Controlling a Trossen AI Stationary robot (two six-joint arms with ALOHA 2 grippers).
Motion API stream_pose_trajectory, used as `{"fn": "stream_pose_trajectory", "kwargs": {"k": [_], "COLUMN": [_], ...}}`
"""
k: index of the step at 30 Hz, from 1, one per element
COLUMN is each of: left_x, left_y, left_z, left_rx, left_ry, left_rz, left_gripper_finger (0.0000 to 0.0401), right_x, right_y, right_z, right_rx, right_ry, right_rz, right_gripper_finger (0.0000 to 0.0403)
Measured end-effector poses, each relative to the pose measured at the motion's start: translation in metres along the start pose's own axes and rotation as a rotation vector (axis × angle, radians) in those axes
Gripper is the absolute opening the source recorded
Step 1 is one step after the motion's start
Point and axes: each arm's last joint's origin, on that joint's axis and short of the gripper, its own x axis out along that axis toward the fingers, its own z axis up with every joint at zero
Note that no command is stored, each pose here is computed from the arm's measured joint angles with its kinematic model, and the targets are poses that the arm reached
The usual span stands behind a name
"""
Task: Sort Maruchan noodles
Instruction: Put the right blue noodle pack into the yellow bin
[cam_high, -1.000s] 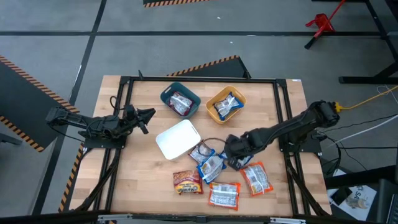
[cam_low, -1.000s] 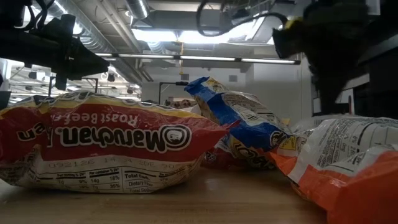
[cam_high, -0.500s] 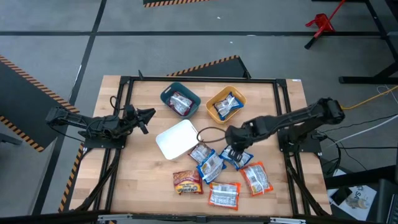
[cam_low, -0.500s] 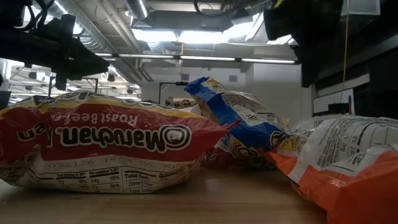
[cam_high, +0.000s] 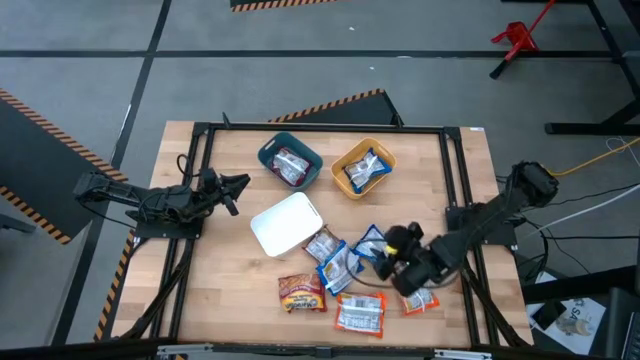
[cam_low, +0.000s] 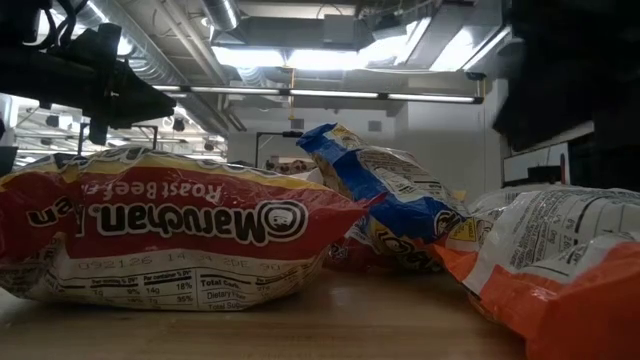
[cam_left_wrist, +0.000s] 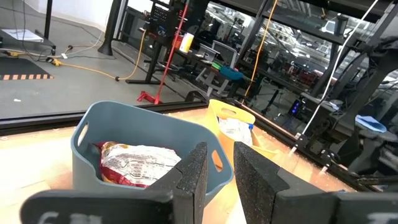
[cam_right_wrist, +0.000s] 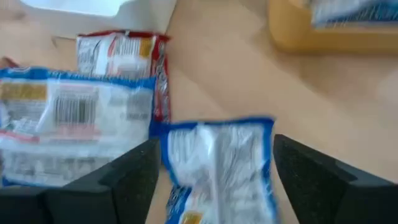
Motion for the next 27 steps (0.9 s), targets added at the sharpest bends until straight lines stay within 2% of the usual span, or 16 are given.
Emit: {"fn": "stream_pose_trajectory", "kwargs": {"k": [4, 7, 13, 17, 21, 27], "left_x": [0.0, 0.0, 0.0, 0.0, 0.0, 0.0], "left_y": [0.0, 0.0, 0.0, 0.001, 0.002, 0.002], "left_z": [0.0, 0.0, 0.0, 0.0, 0.0, 0.0], "left_rx": [-0.001, -0.007, -0.007, -0.028, -0.056, -0.056], "left_ry": [0.0, 0.0, 0.001, -0.015, -0.029, -0.028], "left_rz": [0.0, 0.0, 0.003, 0.035, 0.066, 0.066], "left_gripper_finger": [0.0073, 0.0073, 0.0073, 0.0073, 0.0073, 0.0073], "right_x": [0.01, 0.023, 0.052, 0.062, 0.064, 0.064], "right_y": [-0.004, -0.006, -0.013, -0.015, -0.015, -0.015], "right_z": [-0.029, -0.043, -0.068, -0.077, -0.079, -0.079], "right_rx": [0.077, 0.09, -0.025, -0.05, -0.045, -0.041], "right_ry": [-0.041, -0.051, -0.072, -0.072, -0.077, -0.086], "right_rz": [0.075, 0.112, 0.013, -0.032, -0.041, -0.037], "right_gripper_finger": [0.0295, 0.0295, 0.0294, 0.0286, 0.0232, 0.0089]}}
